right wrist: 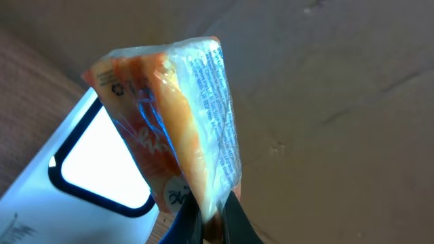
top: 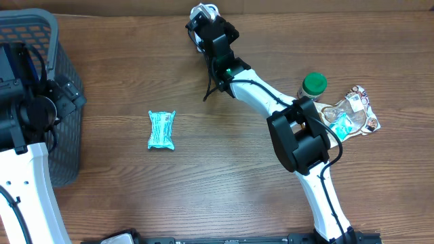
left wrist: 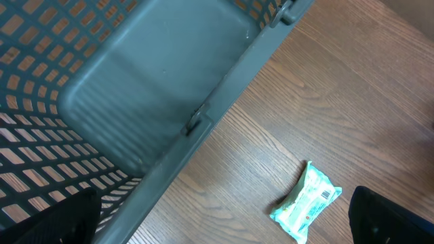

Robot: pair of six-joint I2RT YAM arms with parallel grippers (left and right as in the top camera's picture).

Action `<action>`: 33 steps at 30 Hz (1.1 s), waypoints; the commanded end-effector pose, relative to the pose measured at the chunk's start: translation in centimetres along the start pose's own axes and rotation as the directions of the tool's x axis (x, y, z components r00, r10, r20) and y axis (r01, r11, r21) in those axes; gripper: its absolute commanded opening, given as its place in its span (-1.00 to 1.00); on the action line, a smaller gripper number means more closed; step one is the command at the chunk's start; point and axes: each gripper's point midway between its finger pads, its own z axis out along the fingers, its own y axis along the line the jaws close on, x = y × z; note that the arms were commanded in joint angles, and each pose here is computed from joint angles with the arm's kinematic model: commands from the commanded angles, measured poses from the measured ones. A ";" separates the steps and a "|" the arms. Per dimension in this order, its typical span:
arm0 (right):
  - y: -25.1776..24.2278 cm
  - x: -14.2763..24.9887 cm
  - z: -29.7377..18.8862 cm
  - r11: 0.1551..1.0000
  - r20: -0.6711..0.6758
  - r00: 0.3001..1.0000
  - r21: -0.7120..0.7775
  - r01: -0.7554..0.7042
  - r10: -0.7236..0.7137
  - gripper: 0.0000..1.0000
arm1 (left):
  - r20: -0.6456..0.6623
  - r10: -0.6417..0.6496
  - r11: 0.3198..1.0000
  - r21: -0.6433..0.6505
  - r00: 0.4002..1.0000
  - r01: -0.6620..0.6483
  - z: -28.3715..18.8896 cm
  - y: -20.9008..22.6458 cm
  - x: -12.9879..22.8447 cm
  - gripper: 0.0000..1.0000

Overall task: Scan the item barcode
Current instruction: 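Raise the orange packet up to the scanner face, then carry the orange packet right and release it onto the pile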

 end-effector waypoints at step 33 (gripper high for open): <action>1.5 -8.0 -9.7 0.922 0.006 0.978 -0.334 -0.196 0.210 -0.92 | 0.017 -0.009 1.000 -0.010 1.000 0.009 -0.2 0.2 -0.5 0.99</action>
